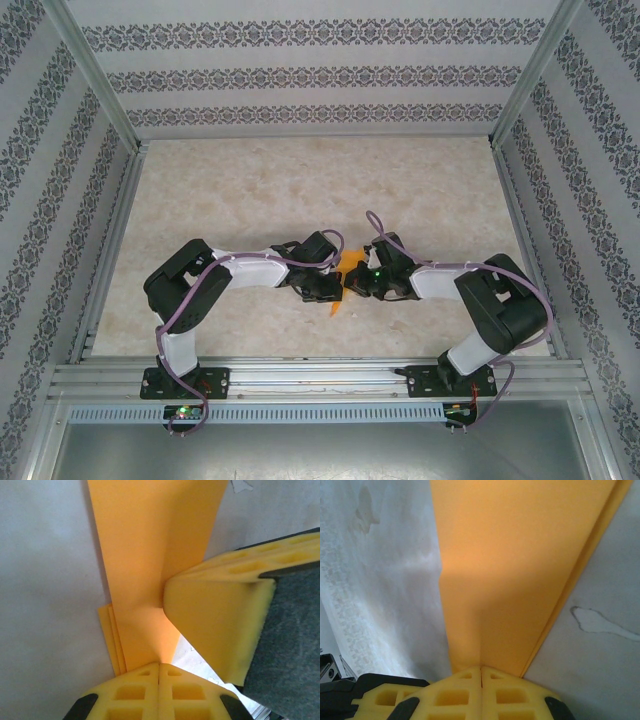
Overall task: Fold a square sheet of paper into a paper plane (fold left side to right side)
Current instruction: Fold the wing for the fifth time at the center of the table.
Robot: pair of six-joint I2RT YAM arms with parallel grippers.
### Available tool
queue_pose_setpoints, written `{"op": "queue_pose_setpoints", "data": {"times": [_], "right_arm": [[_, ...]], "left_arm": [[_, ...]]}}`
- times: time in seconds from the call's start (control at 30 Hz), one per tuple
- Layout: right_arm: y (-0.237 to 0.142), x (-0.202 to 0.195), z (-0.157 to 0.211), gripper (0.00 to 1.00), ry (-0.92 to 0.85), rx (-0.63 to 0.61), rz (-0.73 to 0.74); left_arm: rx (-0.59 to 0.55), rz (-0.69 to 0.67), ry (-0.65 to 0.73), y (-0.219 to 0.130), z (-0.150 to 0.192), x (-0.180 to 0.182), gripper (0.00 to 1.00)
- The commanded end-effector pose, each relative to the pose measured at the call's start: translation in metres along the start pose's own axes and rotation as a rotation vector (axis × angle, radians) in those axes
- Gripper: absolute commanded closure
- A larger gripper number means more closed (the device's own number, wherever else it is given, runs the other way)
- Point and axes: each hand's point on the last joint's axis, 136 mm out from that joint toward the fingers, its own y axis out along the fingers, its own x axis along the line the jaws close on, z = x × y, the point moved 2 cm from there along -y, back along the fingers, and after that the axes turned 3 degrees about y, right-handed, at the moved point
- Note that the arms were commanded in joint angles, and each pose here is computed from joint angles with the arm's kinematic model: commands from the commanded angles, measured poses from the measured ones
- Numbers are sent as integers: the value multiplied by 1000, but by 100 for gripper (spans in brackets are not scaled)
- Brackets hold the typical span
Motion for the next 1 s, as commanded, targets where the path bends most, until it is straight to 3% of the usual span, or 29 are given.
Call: {"op": "queue_pose_setpoints", "data": {"times": [0.0, 0.17, 0.47, 0.67, 0.97], "right_arm": [[7, -30, 13, 100, 28, 34, 90], [11, -51, 17, 100, 43, 52, 152], [12, -66, 19, 100, 43, 62, 196], [11, -70, 19, 100, 40, 64, 213], [12, -72, 19, 100, 40, 66, 222]], "left_arm": [[66, -177, -50, 5, 25, 41, 100], [9, -112, -12, -14, 10, 16, 95], [-39, 21, 4, -50, 5, -15, 95], [7, 151, -17, -42, 13, -29, 99], [61, 152, -28, -22, 18, -22, 100]]}}
